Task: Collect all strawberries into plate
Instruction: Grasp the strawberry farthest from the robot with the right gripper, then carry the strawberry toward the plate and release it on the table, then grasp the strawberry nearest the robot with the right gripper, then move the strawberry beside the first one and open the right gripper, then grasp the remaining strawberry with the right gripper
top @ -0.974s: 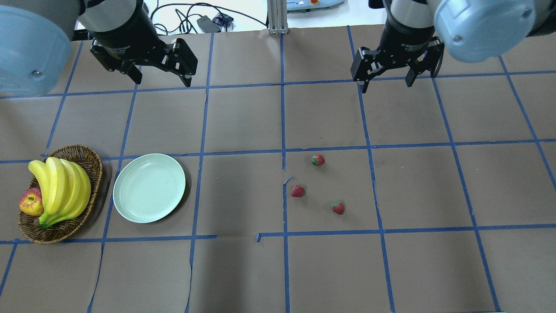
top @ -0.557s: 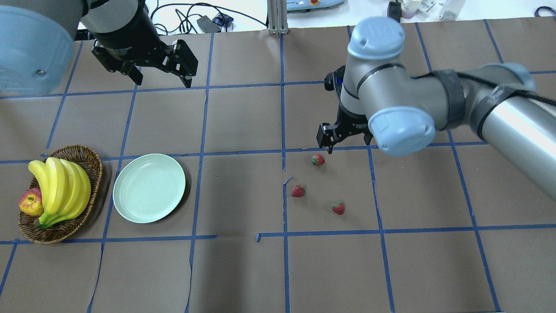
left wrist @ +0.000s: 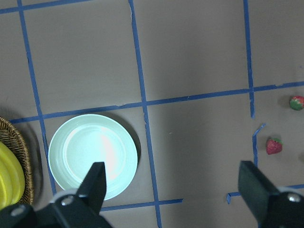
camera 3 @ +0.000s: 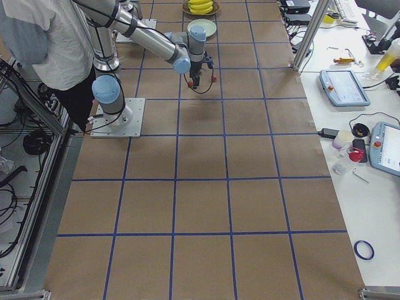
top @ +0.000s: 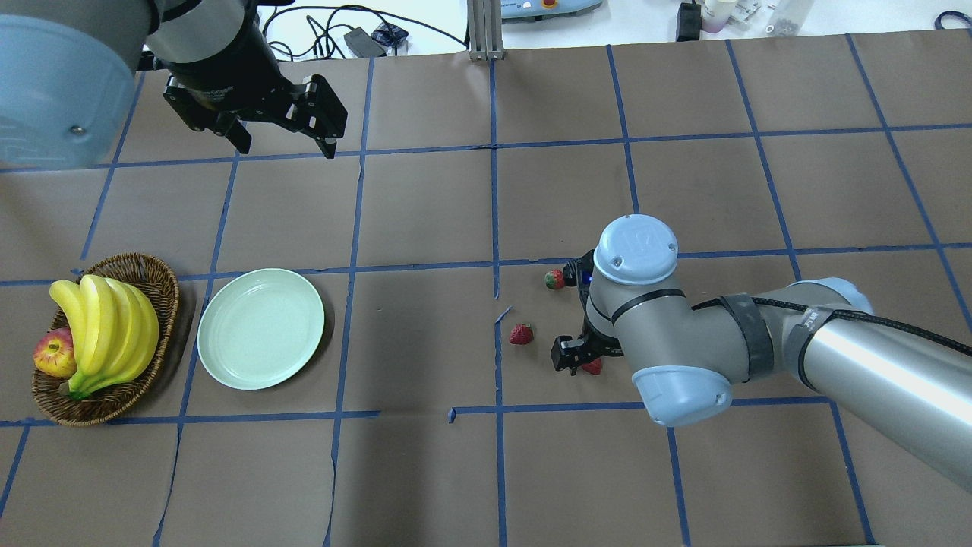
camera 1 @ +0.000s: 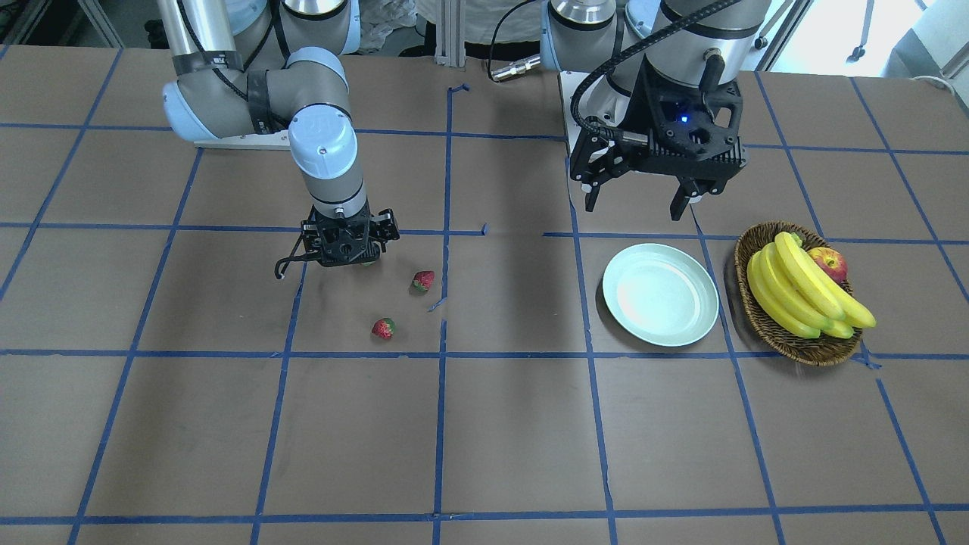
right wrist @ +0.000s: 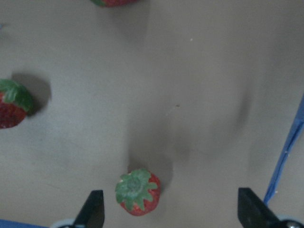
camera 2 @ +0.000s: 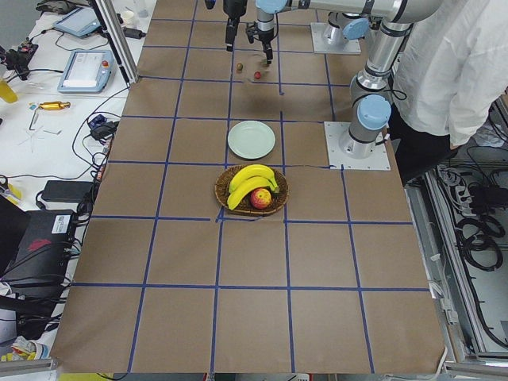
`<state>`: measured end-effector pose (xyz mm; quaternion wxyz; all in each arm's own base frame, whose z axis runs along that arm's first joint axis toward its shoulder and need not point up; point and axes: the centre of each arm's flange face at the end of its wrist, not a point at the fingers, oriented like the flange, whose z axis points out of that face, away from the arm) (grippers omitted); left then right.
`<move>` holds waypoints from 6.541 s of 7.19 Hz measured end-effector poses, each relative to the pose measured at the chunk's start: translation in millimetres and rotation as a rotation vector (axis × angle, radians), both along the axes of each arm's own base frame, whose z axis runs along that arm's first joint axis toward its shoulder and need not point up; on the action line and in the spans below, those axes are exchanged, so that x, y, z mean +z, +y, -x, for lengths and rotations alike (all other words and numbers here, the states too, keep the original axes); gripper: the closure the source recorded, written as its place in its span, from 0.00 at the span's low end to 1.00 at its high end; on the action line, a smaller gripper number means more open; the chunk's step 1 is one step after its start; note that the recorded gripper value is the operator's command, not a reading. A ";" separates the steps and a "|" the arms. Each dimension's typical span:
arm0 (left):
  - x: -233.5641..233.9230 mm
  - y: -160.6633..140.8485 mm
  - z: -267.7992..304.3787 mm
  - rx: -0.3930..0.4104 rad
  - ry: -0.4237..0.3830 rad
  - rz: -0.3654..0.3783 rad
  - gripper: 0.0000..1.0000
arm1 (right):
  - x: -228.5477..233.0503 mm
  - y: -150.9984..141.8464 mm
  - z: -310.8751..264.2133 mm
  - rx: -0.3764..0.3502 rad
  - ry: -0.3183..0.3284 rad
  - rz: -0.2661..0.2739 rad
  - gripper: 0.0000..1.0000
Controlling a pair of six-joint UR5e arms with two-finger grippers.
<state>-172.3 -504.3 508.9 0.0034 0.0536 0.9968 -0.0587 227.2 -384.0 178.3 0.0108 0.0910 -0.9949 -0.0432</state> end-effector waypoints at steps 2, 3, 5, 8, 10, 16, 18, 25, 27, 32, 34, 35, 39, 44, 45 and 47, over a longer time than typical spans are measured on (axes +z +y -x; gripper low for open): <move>-3.0 1.1 -0.1 0.000 -0.001 -0.006 0.00 | 1.1 1.2 -8.2 -0.005 -0.008 0.045 0.44; -2.9 1.2 -0.1 -0.001 -0.001 -0.005 0.00 | 1.9 -0.7 -9.3 -0.005 -0.012 0.064 0.63; -2.0 1.4 -0.7 0.000 -0.001 -0.003 0.00 | -6.6 -2.1 -10.1 -0.007 -0.010 0.059 1.00; -1.5 1.4 -1.0 0.000 -0.001 -0.002 0.00 | 3.1 -20.4 -15.2 -0.023 -0.015 0.091 1.00; -2.0 1.1 -0.9 0.001 0.000 -0.002 0.00 | 31.7 -45.3 -51.8 -0.110 -0.087 0.139 1.00; -0.7 2.2 -2.1 0.002 -0.002 0.000 0.00 | 10.3 -47.5 -216.7 -0.230 -0.129 0.134 0.00; 0.5 2.6 -3.9 0.005 -0.004 0.002 0.00 | 18.3 -50.7 -211.1 -0.222 -0.129 0.136 0.00; -1.7 -0.3 -5.8 0.010 -0.003 -0.002 0.00 | 21.6 -130.7 -57.9 -0.180 -0.045 0.046 0.07; -2.5 -0.6 -5.8 0.010 -0.004 -0.003 0.00 | 8.4 -132.4 -54.9 -0.178 -0.019 0.031 0.28; -1.9 -0.4 -5.9 0.010 -0.003 -0.002 0.00 | 4.2 -133.1 -53.5 -0.177 -0.009 0.027 1.00; -1.6 -0.2 -5.9 0.010 -0.003 -0.002 0.00 | 13.9 -136.7 -60.4 -0.185 -0.036 0.051 1.00; -1.6 -0.2 -5.8 0.010 -0.003 -0.002 0.00 | 23.6 -136.5 -76.5 -0.180 -0.060 0.074 1.00; 1.0 1.5 -7.3 0.012 -0.003 0.003 0.00 | 26.5 -130.8 -184.1 -0.215 -0.099 0.091 0.01; 1.2 1.8 -7.7 0.013 -0.004 0.004 0.00 | 30.5 -73.3 -158.4 -0.157 -0.086 0.025 0.00; 0.7 1.6 -7.7 0.013 -0.005 0.003 0.00 | 35.4 -59.5 -142.9 -0.149 -0.064 0.007 0.00; -2.5 0.2 -7.6 0.012 -0.005 -0.003 0.00 | 24.4 -34.8 -119.0 -0.150 -0.006 -0.021 0.00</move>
